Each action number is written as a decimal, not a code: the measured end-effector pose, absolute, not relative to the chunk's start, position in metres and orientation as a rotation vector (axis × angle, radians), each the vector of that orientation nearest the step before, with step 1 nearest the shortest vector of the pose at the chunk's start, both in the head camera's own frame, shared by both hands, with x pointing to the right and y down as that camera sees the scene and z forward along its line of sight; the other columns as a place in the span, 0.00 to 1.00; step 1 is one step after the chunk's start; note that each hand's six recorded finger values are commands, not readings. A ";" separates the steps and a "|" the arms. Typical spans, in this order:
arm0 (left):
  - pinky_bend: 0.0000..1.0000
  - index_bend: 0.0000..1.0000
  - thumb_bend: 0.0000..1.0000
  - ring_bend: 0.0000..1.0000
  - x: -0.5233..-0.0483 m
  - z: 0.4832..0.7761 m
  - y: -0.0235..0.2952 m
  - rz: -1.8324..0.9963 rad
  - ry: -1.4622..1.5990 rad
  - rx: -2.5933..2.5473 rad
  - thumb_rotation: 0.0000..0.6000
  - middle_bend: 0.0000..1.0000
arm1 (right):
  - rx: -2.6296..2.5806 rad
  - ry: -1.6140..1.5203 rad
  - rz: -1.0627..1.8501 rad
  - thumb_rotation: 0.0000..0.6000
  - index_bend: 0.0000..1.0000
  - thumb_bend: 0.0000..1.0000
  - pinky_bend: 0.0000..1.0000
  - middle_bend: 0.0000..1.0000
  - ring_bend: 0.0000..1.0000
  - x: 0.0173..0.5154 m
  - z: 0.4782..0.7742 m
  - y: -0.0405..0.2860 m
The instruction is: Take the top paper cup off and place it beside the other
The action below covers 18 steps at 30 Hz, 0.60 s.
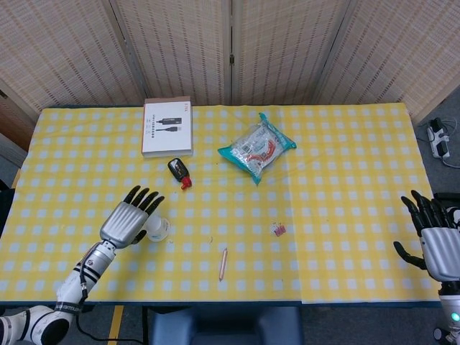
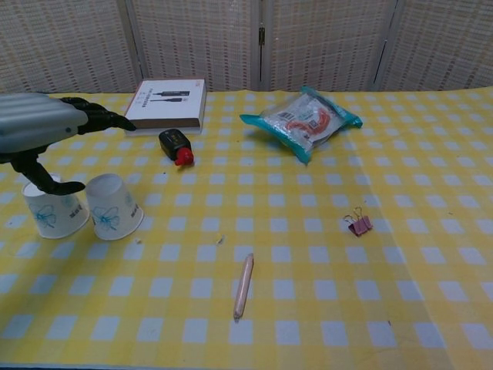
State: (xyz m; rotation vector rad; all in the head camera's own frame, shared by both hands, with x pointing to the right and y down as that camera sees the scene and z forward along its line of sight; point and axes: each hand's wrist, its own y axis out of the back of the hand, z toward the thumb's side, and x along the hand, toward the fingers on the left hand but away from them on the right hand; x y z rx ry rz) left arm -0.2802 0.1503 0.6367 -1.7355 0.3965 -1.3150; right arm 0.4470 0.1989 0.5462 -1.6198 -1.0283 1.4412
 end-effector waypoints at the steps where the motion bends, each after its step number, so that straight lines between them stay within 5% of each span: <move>1: 0.00 0.08 0.37 0.02 -0.284 0.633 0.149 -1.319 0.423 -1.734 1.00 0.10 | -1.621 -1.025 1.442 1.00 0.00 0.32 0.00 0.00 0.01 0.447 0.546 0.199; 10: 0.00 0.14 0.37 0.07 -0.352 0.603 0.143 -1.401 0.786 -1.699 1.00 0.10 | -1.655 -1.017 1.433 1.00 0.00 0.32 0.00 0.00 0.01 0.447 0.551 0.200; 18: 0.00 0.17 0.37 0.09 -0.434 0.578 0.175 -1.481 1.038 -1.542 1.00 0.13 | -1.670 -1.028 1.410 1.00 0.00 0.32 0.00 0.00 0.03 0.446 0.554 0.202</move>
